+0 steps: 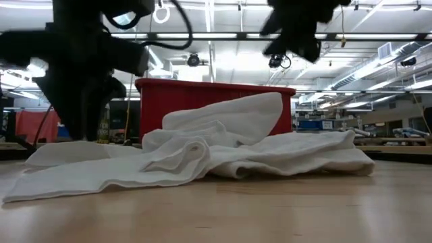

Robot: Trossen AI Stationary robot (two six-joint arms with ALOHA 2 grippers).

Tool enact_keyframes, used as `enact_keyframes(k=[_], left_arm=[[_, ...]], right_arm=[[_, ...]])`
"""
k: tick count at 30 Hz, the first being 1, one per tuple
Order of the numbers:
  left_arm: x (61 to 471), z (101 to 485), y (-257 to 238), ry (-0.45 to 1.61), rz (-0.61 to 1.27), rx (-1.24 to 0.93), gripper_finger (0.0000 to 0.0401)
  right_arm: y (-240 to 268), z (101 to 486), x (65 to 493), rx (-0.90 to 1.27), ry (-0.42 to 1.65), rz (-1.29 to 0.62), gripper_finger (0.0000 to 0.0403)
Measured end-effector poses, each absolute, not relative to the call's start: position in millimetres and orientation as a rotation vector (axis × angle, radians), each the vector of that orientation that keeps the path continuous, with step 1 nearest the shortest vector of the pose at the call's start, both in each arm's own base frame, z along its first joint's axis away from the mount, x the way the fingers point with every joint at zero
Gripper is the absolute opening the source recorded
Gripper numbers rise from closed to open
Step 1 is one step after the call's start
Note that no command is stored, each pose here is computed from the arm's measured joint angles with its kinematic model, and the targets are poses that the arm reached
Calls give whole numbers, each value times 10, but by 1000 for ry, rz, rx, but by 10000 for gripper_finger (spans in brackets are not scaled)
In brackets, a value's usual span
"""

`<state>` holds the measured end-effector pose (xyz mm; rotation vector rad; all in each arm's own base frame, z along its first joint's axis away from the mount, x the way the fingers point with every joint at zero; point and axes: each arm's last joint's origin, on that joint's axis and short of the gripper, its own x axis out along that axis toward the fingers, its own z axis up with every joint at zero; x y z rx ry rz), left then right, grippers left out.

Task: Fold laundry
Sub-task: Fold the white polo shirt

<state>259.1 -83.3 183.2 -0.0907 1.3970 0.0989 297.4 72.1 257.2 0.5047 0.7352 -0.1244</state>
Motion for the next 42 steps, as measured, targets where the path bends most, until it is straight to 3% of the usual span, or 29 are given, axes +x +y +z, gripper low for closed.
enact_keyframes(k=[5,11,18,24,30,35,42], left_arm=[[2486,1823,-761,1484,150,75,171],[2516,1796,-738,1437,117,195,171],[2434,1482,-566,1403,188,164,171],[2289,1343,-465,1472,226,151,171],[2269,1445,-497,1471,203,147,171],[2310,1831,-518,1271,195,52,171],[2207,2377,-477,920,141,-22,171]], right_arm=[[744,2285,2954,573,952,-209,164],[777,2108,2851,551,1102,-282,164],[815,1730,2919,545,1081,-174,163],[886,1489,2732,495,1332,-170,157],[928,1626,2373,345,1551,-175,153],[878,1773,2121,281,1696,-204,152],[831,2222,2026,416,1486,-211,152]])
